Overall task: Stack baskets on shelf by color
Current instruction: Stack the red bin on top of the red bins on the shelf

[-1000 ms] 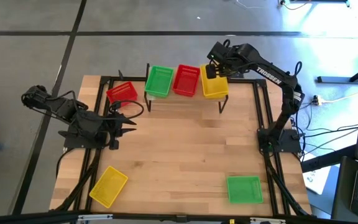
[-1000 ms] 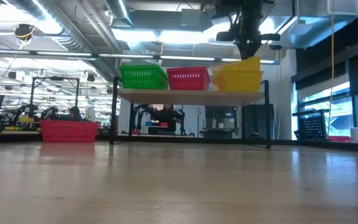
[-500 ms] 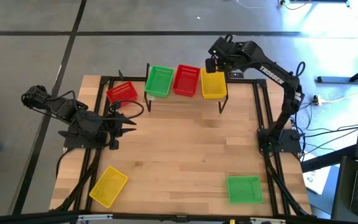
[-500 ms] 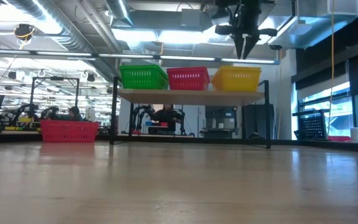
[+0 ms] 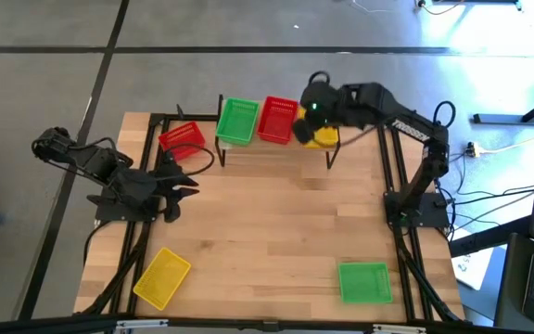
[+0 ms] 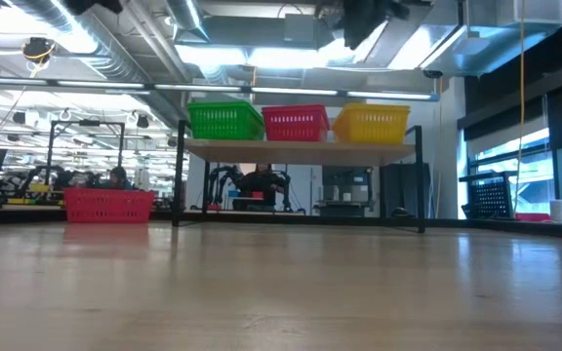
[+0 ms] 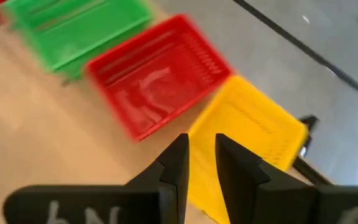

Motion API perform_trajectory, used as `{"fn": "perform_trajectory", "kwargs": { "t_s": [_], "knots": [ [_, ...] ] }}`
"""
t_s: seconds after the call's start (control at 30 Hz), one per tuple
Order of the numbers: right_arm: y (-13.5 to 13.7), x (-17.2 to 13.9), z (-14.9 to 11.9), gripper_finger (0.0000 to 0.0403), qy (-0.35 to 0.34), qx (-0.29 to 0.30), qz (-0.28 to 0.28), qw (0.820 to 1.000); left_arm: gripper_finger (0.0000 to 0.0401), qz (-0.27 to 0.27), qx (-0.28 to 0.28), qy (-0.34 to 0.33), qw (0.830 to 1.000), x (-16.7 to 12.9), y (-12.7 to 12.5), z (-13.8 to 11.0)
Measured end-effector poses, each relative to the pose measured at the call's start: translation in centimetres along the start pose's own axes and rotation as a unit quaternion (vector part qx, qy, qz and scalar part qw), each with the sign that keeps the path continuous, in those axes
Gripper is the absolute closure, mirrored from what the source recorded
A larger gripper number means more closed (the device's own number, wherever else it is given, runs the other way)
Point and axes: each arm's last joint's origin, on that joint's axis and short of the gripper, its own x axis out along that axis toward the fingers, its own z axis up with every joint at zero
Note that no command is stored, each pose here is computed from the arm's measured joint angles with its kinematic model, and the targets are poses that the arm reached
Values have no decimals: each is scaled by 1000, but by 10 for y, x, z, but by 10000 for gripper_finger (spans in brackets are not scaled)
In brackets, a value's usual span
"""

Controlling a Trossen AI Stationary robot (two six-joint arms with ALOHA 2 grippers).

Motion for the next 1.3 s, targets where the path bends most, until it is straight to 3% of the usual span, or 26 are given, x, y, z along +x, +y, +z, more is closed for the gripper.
{"fn": "perform_trajectory", "kwargs": {
  "t_s": [0.13, 0.33, 0.47, 0.6, 0.8, 0.97, 1.07, 1.23, 1.3],
  "knots": [
    [28, -15, -14, 328, -2, -78, 44, 996, 323, 13, -96, 28, 995, 0, 3, -6],
    [64, -38, -38, 328, -2, -186, 115, 976, 323, 16, -203, 90, 975, -1, 6, -16],
    [79, -51, -52, 328, -8, -247, 145, 958, 323, 38, -258, 95, 961, -2, 8, -18],
    [90, -62, -63, 328, 0, -284, 191, 939, 323, 70, -273, 60, 958, -2, 10, -17],
    [101, -73, -75, 328, -2, -303, 217, 928, 323, 147, -306, 37, 940, -1, 23, -20],
    [111, -82, -79, 328, -27, -301, 242, 922, 323, 214, -290, 48, 932, 1, 38, -21],
    [117, -86, -78, 328, -44, -277, 259, 924, 323, 243, -287, 52, 925, 3, 48, -19],
    [122, -90, -75, 328, -60, -232, 280, 930, 323, 266, -346, 74, 897, 7, 62, -17],
    [124, -92, -74, 328, -66, -214, 290, 930, 323, 280, -340, 89, 893, 12, 68, -16]
  ]
}}
